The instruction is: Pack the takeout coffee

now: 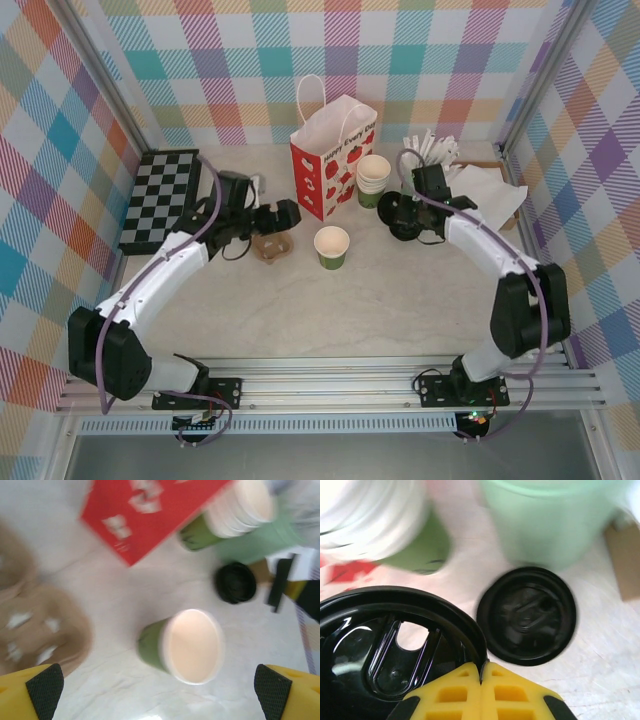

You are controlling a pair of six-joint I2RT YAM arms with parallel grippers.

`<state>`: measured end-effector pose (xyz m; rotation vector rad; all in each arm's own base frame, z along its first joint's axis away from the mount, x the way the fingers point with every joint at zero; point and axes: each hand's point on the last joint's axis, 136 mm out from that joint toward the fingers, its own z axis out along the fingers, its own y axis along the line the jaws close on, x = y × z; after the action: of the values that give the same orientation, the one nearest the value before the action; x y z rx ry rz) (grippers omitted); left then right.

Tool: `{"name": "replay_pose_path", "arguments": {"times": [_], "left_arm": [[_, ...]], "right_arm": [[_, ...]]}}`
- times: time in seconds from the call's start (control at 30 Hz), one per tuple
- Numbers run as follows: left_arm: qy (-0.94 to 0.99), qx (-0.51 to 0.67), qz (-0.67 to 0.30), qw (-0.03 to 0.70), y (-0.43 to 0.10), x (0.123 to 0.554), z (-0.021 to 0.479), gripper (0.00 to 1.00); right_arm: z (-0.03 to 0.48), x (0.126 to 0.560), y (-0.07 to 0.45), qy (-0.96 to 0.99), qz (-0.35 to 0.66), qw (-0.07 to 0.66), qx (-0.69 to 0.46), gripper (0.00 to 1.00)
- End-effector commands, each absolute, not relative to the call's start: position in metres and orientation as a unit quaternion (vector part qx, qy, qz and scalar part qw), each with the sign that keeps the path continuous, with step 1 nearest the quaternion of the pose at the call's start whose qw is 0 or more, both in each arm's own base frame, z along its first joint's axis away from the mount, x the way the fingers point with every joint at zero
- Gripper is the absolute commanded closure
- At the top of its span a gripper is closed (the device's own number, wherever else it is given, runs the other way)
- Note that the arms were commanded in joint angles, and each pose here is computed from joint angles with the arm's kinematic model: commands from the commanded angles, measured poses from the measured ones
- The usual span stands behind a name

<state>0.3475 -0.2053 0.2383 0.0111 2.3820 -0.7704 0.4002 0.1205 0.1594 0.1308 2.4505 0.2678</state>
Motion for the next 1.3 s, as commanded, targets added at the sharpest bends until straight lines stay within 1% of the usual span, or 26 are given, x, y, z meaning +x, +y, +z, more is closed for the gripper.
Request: {"name": "replay_pose_path", "arguments": {"times": [0.0,0.1,0.27,0.4,0.47,0.67,0.77,0.83,0.9,1.03,1.13,1.2,1.27], "left_arm": [[0.897,0.117,-0.299,0.304,-0.245,0.337,0.268,0.04],[0.902,0.146,-0.286,0.289,-0.272,0.338,0.278,0.09],[0.907,0.172,-0.262,0.282,-0.300,0.350,0.283,0.12],[0.913,0.174,-0.235,0.284,-0.308,0.363,0.272,0.15],[0.918,0.174,-0.225,0.277,-0.313,0.369,0.263,0.18],[0.918,0.182,-0.225,0.272,-0.329,0.377,0.253,0.23],[0.917,0.185,-0.223,0.273,-0.334,0.381,0.253,0.30],[0.919,0.181,-0.211,0.279,-0.334,0.387,0.250,0.37],[0.919,0.178,-0.204,0.288,-0.334,0.391,0.248,0.42],[0.920,0.174,-0.193,0.293,-0.335,0.397,0.242,0.48],[0.923,0.171,-0.180,0.294,-0.334,0.402,0.236,0.50],[0.925,0.169,-0.176,0.293,-0.335,0.404,0.233,0.54],[0.925,0.163,-0.174,0.296,-0.335,0.405,0.233,0.62]], "right_arm": [[0.196,0.397,0.149,0.903,0.100,0.403,-0.111,0.95],[0.213,0.393,0.161,0.891,0.074,0.423,-0.151,0.97],[0.226,0.391,0.181,0.882,0.063,0.429,-0.183,0.98],[0.229,0.393,0.188,0.885,0.056,0.425,-0.181,1.00],[0.231,0.393,0.192,0.888,0.062,0.421,-0.175,1.00],[0.229,0.393,0.198,0.891,0.048,0.412,-0.184,1.00],[0.228,0.395,0.199,0.894,0.040,0.405,-0.186,1.00],[0.228,0.395,0.201,0.896,0.037,0.402,-0.185,1.00],[0.228,0.396,0.203,0.899,0.033,0.397,-0.181,1.00],[0.226,0.397,0.206,0.904,0.024,0.387,-0.179,1.00],[0.226,0.395,0.210,0.905,0.027,0.385,-0.180,1.00],[0.226,0.394,0.213,0.905,0.030,0.383,-0.181,1.00],[0.225,0.394,0.215,0.906,0.030,0.380,-0.183,1.00]]}}
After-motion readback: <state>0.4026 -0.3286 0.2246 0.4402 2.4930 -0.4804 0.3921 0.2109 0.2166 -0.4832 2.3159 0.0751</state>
